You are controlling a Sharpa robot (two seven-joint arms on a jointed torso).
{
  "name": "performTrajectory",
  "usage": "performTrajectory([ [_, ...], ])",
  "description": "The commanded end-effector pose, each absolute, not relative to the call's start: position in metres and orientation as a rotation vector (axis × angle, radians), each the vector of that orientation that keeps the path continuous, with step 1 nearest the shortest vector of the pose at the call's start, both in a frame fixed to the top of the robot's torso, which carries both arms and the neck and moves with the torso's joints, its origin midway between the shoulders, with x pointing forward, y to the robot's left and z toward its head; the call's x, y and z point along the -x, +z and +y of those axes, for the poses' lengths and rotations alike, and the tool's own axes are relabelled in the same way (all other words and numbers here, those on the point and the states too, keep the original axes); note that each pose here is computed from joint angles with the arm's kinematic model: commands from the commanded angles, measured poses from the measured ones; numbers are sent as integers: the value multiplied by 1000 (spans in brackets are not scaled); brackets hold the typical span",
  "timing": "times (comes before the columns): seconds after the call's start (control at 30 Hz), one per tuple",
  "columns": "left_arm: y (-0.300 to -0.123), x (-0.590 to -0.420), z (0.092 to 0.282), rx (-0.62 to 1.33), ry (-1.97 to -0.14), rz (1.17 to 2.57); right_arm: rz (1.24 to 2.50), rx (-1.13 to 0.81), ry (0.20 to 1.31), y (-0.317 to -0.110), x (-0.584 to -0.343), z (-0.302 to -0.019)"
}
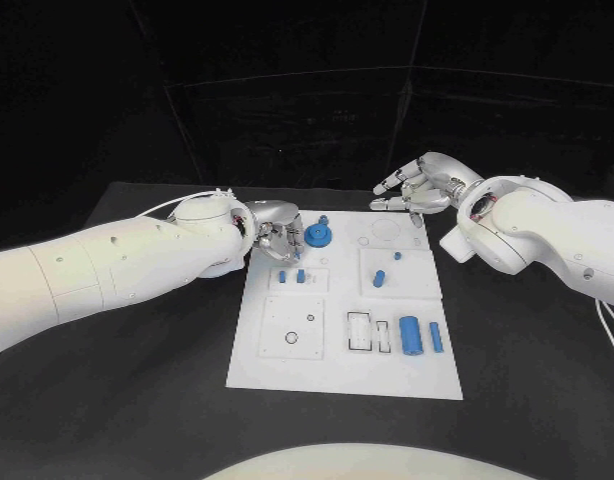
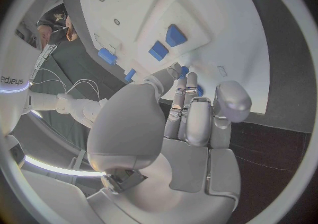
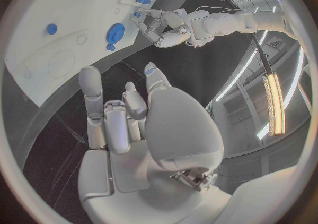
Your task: Assemble the parts on the task board
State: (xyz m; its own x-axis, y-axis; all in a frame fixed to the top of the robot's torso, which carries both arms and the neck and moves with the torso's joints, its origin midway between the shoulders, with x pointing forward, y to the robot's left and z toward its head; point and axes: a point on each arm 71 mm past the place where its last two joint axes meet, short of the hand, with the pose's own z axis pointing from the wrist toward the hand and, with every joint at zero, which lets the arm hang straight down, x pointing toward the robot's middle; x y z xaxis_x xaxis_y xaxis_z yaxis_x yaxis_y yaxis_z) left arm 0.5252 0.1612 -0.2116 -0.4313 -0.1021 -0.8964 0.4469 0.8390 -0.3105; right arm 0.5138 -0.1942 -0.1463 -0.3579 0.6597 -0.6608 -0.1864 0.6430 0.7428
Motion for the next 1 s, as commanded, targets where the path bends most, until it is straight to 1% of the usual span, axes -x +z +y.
performTrajectory([
  [0.03,-213,-525,160,-255,-616,1948,1722,-374,936,-145,-514,-193],
  [0.53,-216,-527,160,-257,-591,1982,1723,-374,936,-145,-513,-192],
  [1.0,-216,-527,158,-261,-602,1975,1728,-372,937,-145,-514,-192],
])
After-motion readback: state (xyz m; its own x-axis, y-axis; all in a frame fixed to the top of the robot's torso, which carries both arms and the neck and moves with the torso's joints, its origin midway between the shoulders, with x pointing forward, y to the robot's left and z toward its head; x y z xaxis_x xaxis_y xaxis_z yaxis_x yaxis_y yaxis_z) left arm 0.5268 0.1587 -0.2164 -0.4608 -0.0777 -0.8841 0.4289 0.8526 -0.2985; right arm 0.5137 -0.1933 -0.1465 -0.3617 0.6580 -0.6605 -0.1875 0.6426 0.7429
